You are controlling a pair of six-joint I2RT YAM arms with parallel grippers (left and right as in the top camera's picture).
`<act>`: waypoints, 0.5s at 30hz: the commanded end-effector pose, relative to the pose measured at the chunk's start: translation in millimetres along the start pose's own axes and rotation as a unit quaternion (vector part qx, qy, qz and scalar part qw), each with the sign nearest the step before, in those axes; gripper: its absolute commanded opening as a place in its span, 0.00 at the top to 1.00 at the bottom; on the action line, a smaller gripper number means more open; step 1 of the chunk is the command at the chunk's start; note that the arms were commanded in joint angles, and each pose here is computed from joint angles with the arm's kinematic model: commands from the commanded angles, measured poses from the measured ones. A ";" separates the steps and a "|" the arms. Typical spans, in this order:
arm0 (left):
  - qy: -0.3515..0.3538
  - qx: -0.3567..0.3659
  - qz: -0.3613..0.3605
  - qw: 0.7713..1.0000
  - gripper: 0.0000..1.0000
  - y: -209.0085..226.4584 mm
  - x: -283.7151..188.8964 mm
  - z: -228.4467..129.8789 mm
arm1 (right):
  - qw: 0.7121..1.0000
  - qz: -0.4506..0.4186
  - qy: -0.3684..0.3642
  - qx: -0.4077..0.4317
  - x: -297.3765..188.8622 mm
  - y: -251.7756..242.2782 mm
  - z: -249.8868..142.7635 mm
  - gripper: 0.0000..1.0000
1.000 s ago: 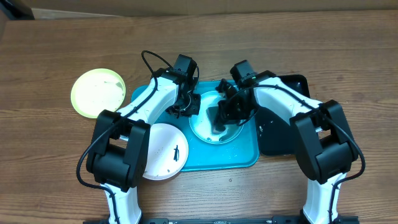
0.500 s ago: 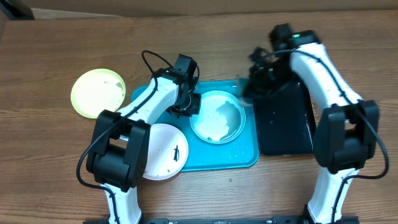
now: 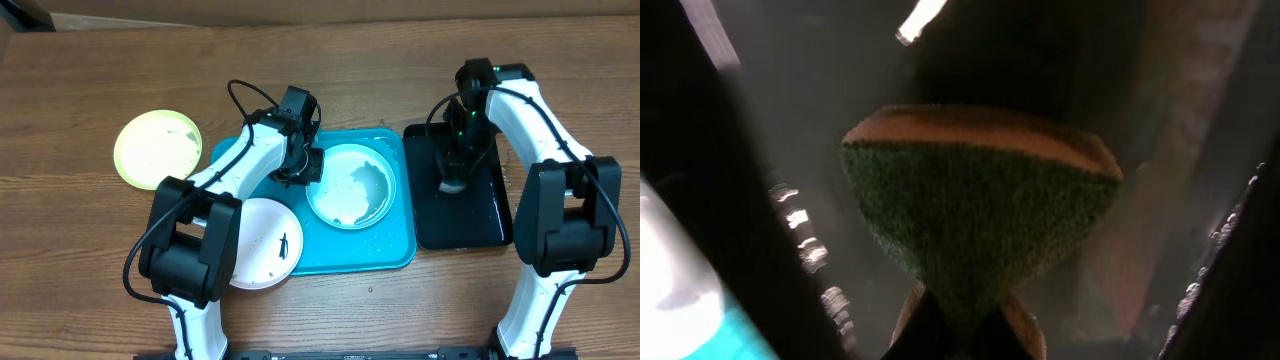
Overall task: Clean dirty plates on tray and stack at the side
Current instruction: 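Return the sponge to the black tray and raise right gripper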
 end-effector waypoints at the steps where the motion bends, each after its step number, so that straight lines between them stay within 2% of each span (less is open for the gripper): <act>1: 0.009 -0.008 -0.001 1.000 0.96 0.3 7.5 -2.0 | 0.999 -0.045 -0.015 0.008 4.8 -9.2 0.4 0.96; 4: 0.009 -0.009 0.000 1.000 0.96 0.3 7.6 -2.1 | 0.998 -0.055 -0.026 0.007 7.4 -11.5 3.5 0.96; 6: 0.009 -0.009 -0.001 1.000 0.96 0.3 7.5 -2.0 | 0.998 -0.054 -0.029 0.007 7.3 -11.2 4.8 0.57; 8: 0.009 -0.009 0.000 1.000 0.94 0.3 7.6 -2.1 | 0.998 -0.054 -0.031 0.007 4.6 -10.8 5.6 0.35; 9: 0.009 -0.009 0.000 1.000 0.87 0.3 7.6 -2.1 | 0.998 -0.054 -0.033 0.005 1.5 -10.5 6.6 0.27; 11: 0.009 -0.009 0.000 1.000 0.79 0.2 7.6 -2.2 | 0.998 -0.052 -0.042 0.005 -11.1 -10.1 10.6 0.24; 15: 0.011 -0.023 0.000 1.000 0.77 0.5 8.2 -3.0 | 0.996 -0.040 -0.076 0.018 -55.1 -14.4 21.8 0.24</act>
Point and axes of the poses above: each gripper's point midway between its finger pads, its own x axis out along the fingers, its own y axis along the line the jaws close on, z = x × y, the point moved 7 cm from there along -x, back along the fingers, and after that the axes turned 4 degrees about x, right-handed, at the moved point
